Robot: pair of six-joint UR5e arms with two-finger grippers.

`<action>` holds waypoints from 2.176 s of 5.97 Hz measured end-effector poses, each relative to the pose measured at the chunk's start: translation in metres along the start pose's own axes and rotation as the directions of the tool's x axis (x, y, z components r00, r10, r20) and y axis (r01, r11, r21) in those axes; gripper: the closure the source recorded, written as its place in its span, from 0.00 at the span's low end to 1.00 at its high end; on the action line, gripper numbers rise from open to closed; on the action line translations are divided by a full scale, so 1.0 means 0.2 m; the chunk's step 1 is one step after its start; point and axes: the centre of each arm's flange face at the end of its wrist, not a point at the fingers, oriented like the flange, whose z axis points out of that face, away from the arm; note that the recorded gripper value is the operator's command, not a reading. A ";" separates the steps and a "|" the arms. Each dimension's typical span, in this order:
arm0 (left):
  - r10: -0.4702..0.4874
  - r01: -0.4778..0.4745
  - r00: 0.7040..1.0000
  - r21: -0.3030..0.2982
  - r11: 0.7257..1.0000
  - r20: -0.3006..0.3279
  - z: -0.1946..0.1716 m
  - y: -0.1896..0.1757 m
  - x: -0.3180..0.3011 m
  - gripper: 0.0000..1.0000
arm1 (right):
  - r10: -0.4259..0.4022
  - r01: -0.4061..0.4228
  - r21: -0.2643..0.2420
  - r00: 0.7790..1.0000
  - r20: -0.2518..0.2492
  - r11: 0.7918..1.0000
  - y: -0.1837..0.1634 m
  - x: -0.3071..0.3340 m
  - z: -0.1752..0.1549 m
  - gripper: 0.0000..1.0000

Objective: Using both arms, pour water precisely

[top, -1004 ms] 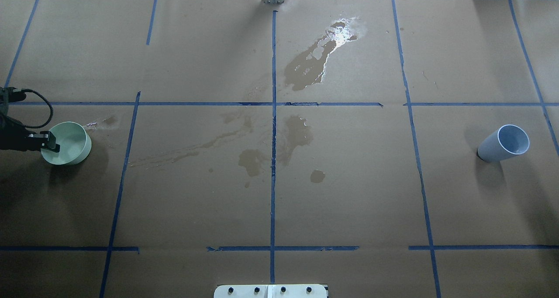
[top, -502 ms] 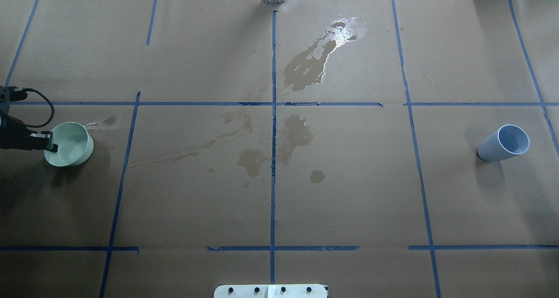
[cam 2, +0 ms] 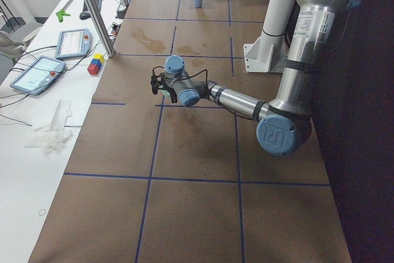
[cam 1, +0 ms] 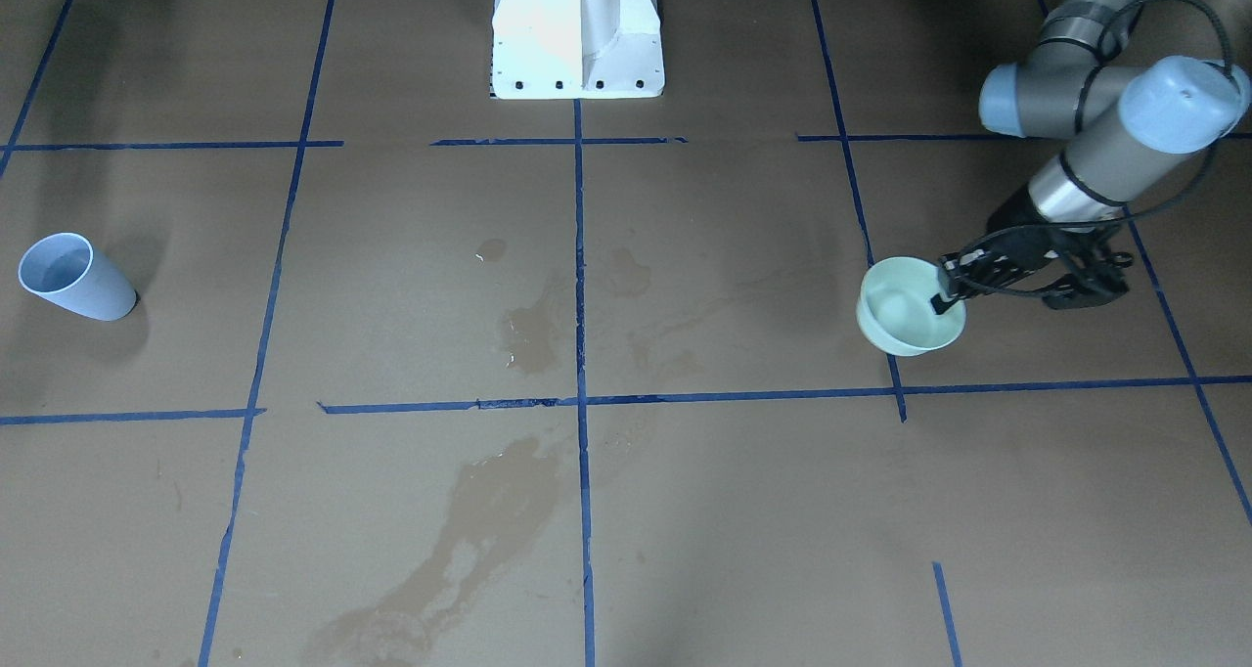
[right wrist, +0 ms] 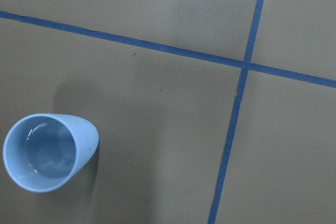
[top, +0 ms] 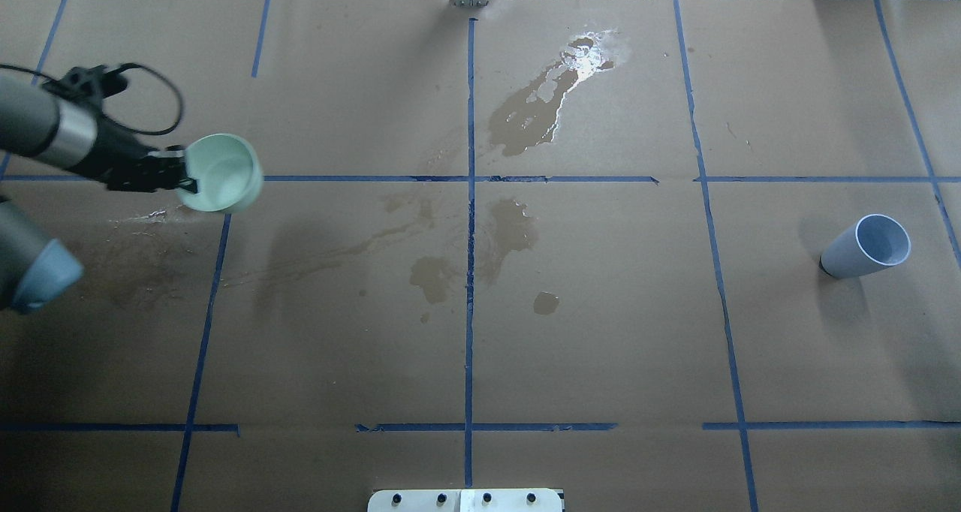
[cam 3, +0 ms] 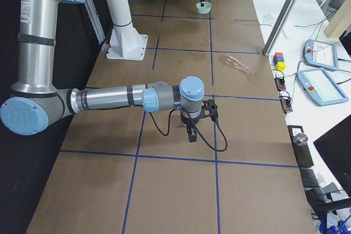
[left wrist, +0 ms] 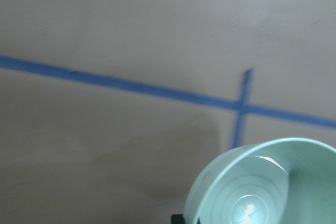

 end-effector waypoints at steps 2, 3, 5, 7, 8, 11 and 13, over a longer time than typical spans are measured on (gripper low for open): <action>-0.034 0.035 0.999 -0.019 0.999 0.023 0.23 0.18 0.65 0.98 | 0.000 0.000 0.000 1.000 0.000 1.000 0.00 0.00 0.00 0.00; -0.058 0.059 0.998 -0.016 0.998 0.035 0.37 0.32 0.91 0.98 | 0.001 -0.001 0.000 1.000 0.000 1.000 0.00 0.00 0.00 0.00; -0.084 0.084 0.996 -0.005 0.996 0.038 0.59 0.54 1.29 0.94 | 0.001 -0.001 0.000 1.000 0.000 1.000 0.00 0.00 0.00 0.00; -0.091 0.091 0.994 -0.009 0.996 0.057 0.72 0.63 1.40 0.70 | 0.001 -0.001 0.000 1.000 0.001 1.000 0.00 0.00 0.00 0.00; -0.089 0.089 0.994 -0.009 0.996 0.064 0.74 0.64 1.40 0.28 | 0.001 -0.001 0.000 1.000 0.000 1.000 0.00 0.00 0.00 0.00; -0.083 0.084 0.995 -0.008 0.996 0.059 0.69 0.61 1.44 0.00 | -0.005 0.005 0.006 1.000 0.000 1.000 -0.01 -0.02 -0.01 0.00; -0.024 0.027 0.994 -0.028 0.999 0.108 0.42 0.50 1.38 0.00 | -0.015 0.015 0.021 1.000 0.000 1.000 -0.05 -0.05 -0.04 0.00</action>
